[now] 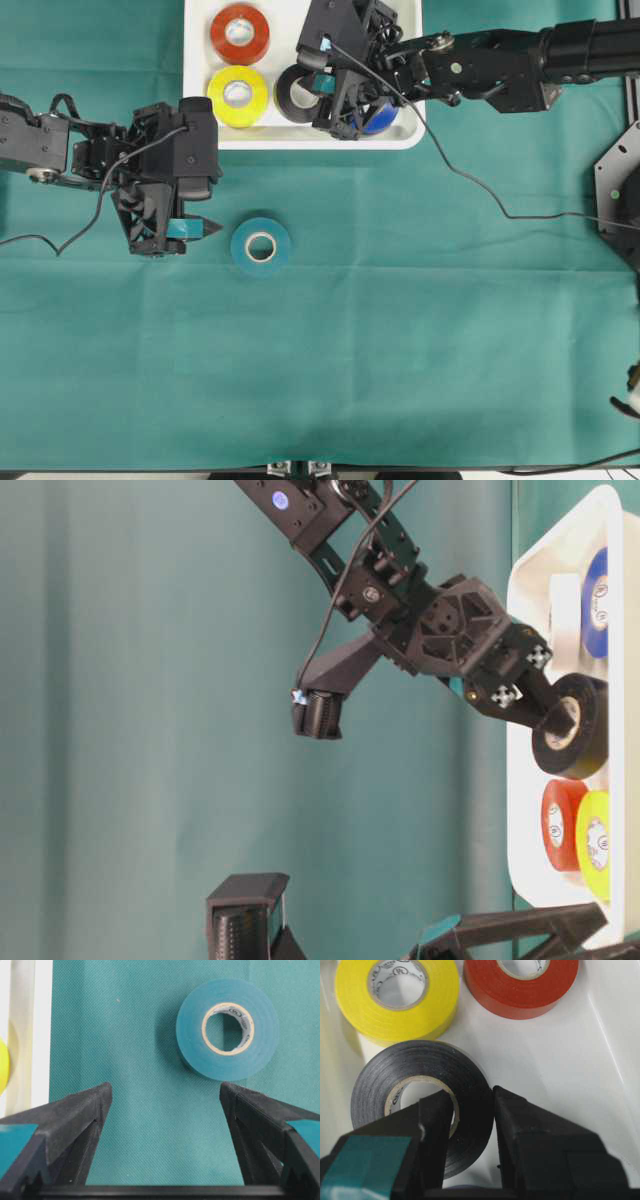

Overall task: Put the tape alternately from left to right into the white case.
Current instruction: 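Lift the black roll with the right gripper and carry it to the tray, then release the black roll in the tray and withdraw the right gripper, then move the left gripper down onto the teal roll, then grip the teal roll through its hole with the left gripper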

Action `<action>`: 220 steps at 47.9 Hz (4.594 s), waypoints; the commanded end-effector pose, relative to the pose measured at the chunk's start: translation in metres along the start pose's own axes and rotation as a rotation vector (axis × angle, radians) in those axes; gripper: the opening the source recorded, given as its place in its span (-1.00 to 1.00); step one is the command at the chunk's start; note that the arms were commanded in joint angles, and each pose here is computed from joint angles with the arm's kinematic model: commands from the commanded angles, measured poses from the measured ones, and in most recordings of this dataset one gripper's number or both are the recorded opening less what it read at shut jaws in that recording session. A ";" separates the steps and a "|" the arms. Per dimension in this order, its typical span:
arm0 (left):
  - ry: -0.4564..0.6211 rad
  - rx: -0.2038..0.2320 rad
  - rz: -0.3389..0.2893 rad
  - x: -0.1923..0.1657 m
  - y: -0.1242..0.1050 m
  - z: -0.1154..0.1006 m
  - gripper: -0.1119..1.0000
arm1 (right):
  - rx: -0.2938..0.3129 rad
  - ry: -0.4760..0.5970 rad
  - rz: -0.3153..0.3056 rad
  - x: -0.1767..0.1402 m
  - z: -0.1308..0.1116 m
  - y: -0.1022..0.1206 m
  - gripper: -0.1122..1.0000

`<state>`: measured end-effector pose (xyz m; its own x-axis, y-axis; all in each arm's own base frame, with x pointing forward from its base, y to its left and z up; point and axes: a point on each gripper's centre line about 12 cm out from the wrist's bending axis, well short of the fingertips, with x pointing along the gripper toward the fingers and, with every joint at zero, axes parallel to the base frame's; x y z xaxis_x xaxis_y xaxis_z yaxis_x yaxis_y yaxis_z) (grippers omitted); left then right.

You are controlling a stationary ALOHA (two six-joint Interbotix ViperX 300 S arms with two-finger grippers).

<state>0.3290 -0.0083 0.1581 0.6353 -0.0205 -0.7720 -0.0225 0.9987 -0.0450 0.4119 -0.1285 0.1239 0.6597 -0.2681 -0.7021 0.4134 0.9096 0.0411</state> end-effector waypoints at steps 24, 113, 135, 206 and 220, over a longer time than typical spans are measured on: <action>-0.027 0.001 -0.004 -0.003 -0.001 0.006 -0.04 | 0.003 -0.034 0.010 -0.005 0.011 0.001 0.68; -0.085 0.081 -0.102 0.009 -0.054 0.026 -0.04 | -0.155 -0.097 0.307 -0.115 -0.049 0.077 0.68; -0.049 0.108 -0.145 0.048 -0.088 0.039 -0.04 | -0.160 -0.079 0.303 -0.115 -0.056 0.075 0.68; 0.175 0.039 -0.087 0.069 -0.073 0.013 -0.04 | -0.174 -0.080 0.320 -0.115 -0.059 0.078 0.68; 0.173 0.039 -0.088 0.071 -0.074 0.015 -0.05 | -0.173 -0.080 0.321 -0.115 -0.059 0.077 0.67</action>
<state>0.3830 -0.0827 0.1077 0.4686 -0.1083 -0.8767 0.0585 0.9941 -0.0915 0.3288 -0.0094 0.1565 0.7690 0.0160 -0.6391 0.0811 0.9892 0.1223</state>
